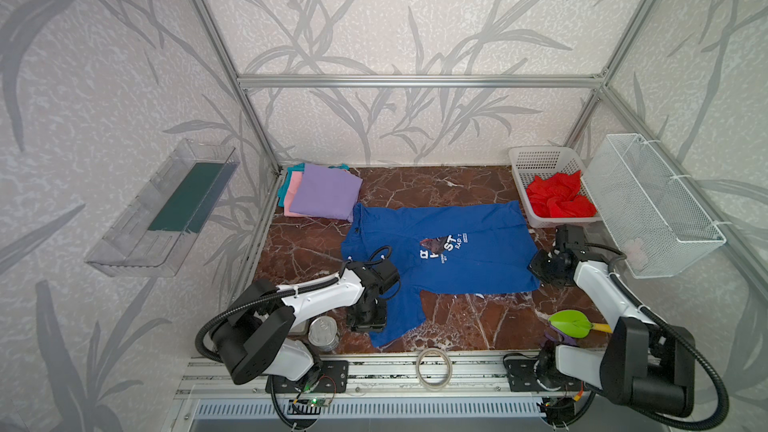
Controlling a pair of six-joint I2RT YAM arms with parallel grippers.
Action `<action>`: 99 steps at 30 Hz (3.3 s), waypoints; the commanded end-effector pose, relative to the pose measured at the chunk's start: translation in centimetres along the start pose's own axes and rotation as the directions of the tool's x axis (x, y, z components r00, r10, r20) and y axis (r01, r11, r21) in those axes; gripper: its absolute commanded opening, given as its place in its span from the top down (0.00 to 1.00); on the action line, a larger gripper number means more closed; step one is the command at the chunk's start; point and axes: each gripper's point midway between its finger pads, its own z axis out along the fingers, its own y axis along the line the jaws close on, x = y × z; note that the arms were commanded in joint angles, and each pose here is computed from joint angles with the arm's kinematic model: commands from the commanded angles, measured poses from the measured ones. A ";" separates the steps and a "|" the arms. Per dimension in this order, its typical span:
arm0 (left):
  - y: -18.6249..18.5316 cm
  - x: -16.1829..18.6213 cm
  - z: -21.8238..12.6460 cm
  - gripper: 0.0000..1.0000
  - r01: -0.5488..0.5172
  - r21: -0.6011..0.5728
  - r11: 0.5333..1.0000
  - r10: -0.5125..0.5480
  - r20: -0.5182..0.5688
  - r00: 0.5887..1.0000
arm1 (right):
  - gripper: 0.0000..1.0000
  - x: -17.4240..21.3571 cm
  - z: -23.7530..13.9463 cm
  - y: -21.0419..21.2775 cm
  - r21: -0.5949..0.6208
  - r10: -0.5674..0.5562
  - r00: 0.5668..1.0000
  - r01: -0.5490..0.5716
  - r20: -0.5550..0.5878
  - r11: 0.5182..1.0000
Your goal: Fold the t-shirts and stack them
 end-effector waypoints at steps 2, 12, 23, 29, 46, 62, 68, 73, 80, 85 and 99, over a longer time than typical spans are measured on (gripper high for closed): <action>-0.8 0.2 1.1 0.72 0.005 0.015 1.000 -0.004 -0.022 1.000 | 1.00 -0.7 -1.0 -0.2 0.014 -0.010 1.000 0.009 0.022 1.000; -0.3 -0.9 -1.7 1.00 0.009 -0.043 0.999 -0.008 0.033 0.999 | 1.00 -0.7 -1.1 -0.3 0.021 -0.007 1.000 0.007 0.022 1.000; -1.2 -11.0 -14.7 1.00 0.047 0.099 0.994 -0.077 0.323 0.943 | 1.00 -1.2 -0.9 1.5 -0.068 0.014 1.000 -0.014 0.008 0.998; -1.7 -16.8 -15.1 1.00 0.077 0.244 0.967 -0.167 0.375 0.912 | 1.00 -2.1 0.3 2.2 -0.105 0.073 0.997 -0.069 0.033 0.992; -0.8 -26.7 -18.9 1.00 0.111 0.361 0.926 -0.272 0.433 0.859 | 1.00 -4.4 3.3 2.3 -0.184 0.211 0.977 -0.211 -0.017 0.960; -0.4 -30.2 -22.4 1.00 0.066 0.335 0.940 -0.254 0.557 0.791 | 0.86 -7.1 2.3 3.0 -0.237 0.270 0.963 -0.257 0.022 0.937; 0.5 -31.9 -20.8 0.71 0.108 0.261 0.959 -0.239 0.546 0.803 | 0.56 -6.7 2.4 3.1 -0.248 0.273 0.962 -0.261 0.016 0.933; 0.5 -32.1 -21.0 0.56 0.118 0.265 0.957 -0.250 0.546 0.800 | 0.57 -6.0 0.6 2.6 -0.232 0.212 0.976 -0.194 0.054 0.953; 0.9 -29.6 -20.7 0.59 0.147 0.275 0.950 -0.279 0.534 0.798 | 0.90 -1.5 -1.3 3.8 -0.105 -0.103 0.989 0.115 0.110 0.988; 1.2 -25.5 -17.9 0.71 0.152 0.242 0.958 -0.257 0.497 0.829 | 0.93 1.8 0.1 5.4 -0.017 -0.319 0.942 0.322 0.101 0.947; 4.6 -21.5 -9.3 0.61 0.247 0.128 0.961 -0.278 0.400 0.873 | 0.87 3.1 5.1 12.1 0.038 -0.542 0.840 0.543 -0.024 0.839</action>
